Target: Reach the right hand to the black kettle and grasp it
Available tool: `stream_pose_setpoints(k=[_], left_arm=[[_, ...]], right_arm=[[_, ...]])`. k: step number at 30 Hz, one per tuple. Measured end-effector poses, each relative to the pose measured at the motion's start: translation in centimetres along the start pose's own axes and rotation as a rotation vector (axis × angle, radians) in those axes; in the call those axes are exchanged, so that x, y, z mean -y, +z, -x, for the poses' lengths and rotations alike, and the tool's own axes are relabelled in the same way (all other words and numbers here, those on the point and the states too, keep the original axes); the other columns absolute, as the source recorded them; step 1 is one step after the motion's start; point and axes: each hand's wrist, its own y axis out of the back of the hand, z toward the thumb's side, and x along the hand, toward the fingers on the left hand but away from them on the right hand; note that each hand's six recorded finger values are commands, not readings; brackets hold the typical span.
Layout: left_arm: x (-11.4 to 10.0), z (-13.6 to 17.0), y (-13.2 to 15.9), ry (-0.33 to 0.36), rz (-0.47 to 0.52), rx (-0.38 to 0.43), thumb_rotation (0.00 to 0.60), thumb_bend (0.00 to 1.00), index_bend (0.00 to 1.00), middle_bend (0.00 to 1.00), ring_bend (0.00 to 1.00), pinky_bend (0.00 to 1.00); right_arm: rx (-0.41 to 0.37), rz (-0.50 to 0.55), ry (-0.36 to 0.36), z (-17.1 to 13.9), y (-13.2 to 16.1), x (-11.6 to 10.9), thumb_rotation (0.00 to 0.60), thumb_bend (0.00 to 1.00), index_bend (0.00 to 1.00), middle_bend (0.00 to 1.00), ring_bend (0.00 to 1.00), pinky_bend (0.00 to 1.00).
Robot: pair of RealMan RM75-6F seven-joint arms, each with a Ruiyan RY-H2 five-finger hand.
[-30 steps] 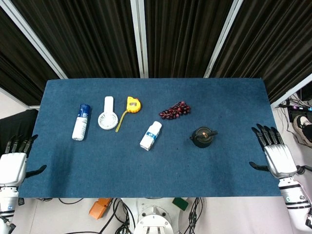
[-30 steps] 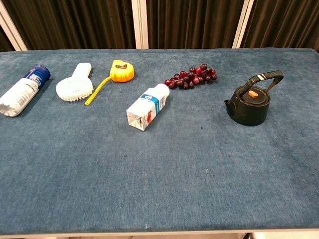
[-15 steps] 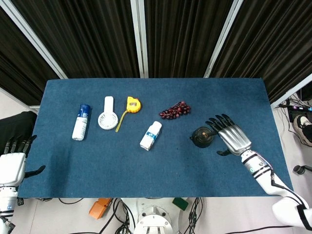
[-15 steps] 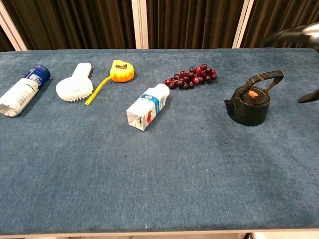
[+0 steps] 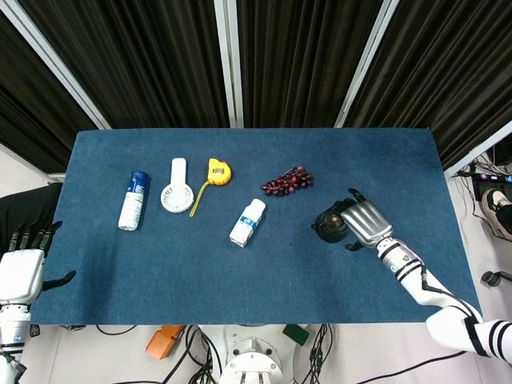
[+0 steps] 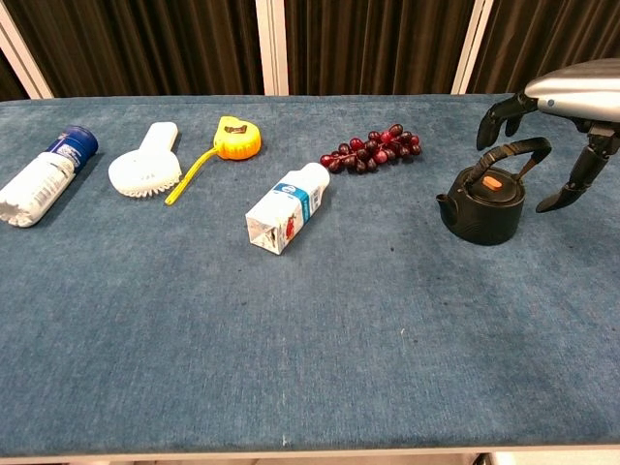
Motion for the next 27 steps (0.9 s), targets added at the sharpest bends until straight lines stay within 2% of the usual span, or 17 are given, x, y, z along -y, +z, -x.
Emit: stream_pose_setpoints(k=[8, 15, 27], left_arm=[[0.1, 0.0, 0.0, -0.002, 0.0, -0.001, 0.6, 0.08, 0.11, 0.17, 0.07, 0.0], [0.1, 0.0, -0.2, -0.004, 0.0, -0.007, 0.6, 0.08, 0.11, 0.17, 0.07, 0.0], [0.3, 0.1, -0.3, -0.007, 0.006, -0.009, 0.6, 0.08, 0.11, 0.17, 0.07, 0.0]], right_arm=[[-0.005, 0.007, 0.014, 0.5, 0.1, 0.4, 0.6, 0.1, 0.48, 0.43, 0.41, 0.17], [-0.005, 0.009, 0.032, 0.6, 0.0, 0.9, 0.6, 0.1, 0.6, 0.51, 0.51, 0.19], [0.0, 0.04, 0.078, 0.9, 0.0, 1.9, 0.6, 0.1, 0.73, 0.62, 0.63, 0.24]])
